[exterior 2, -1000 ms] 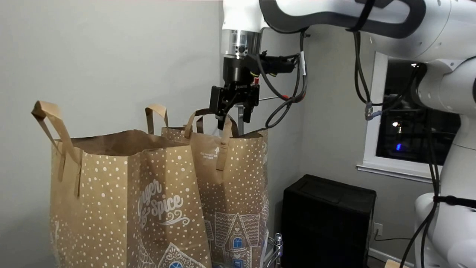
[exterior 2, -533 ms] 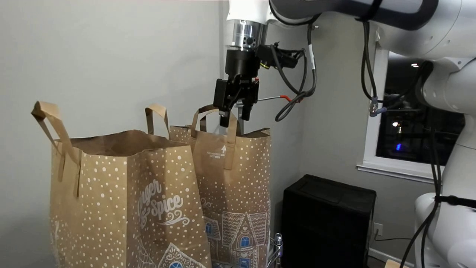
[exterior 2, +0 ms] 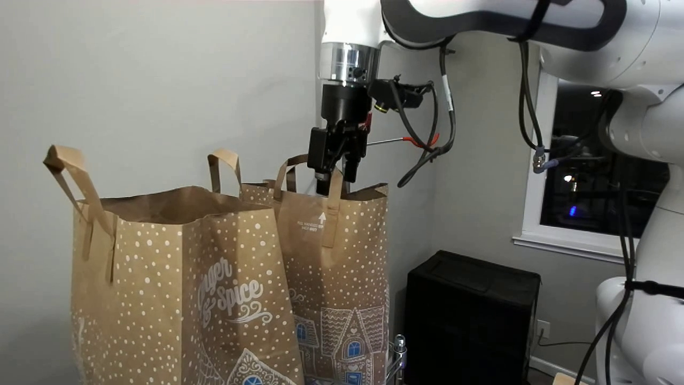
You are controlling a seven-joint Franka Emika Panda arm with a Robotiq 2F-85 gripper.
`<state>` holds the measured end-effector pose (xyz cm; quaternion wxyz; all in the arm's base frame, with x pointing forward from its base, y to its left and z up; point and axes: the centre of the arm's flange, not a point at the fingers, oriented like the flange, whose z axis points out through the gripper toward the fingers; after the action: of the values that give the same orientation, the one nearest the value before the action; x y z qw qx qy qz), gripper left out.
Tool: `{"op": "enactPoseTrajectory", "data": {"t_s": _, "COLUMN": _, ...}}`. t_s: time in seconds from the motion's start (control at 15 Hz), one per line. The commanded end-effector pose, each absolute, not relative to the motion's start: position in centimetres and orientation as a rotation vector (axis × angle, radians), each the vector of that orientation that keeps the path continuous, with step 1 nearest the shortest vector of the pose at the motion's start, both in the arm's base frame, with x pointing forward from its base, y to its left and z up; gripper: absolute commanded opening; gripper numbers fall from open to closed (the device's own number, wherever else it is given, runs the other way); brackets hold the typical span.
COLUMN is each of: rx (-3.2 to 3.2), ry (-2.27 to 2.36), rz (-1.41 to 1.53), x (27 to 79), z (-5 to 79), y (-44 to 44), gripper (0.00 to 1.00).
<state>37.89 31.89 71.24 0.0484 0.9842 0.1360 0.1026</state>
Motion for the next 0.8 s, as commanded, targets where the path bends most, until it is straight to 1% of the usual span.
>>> {"op": "enactPoseTrajectory", "data": {"t_s": 0.0, "rx": 2.988, "ry": 0.507, "rz": 0.351, "x": 36.3, "z": 70.3, "y": 31.8, "gripper": 1.00}}
{"op": "enactPoseTrajectory", "data": {"t_s": 0.47, "rx": 2.916, "ry": 0.580, "rz": 0.586, "x": 31.2, "z": 73.0, "y": 33.1, "gripper": 1.00}}
{"op": "enactPoseTrajectory", "data": {"t_s": 0.73, "rx": 2.847, "ry": 0.591, "rz": 0.725, "x": 29.1, "z": 74.0, "y": 33.4, "gripper": 1.00}}
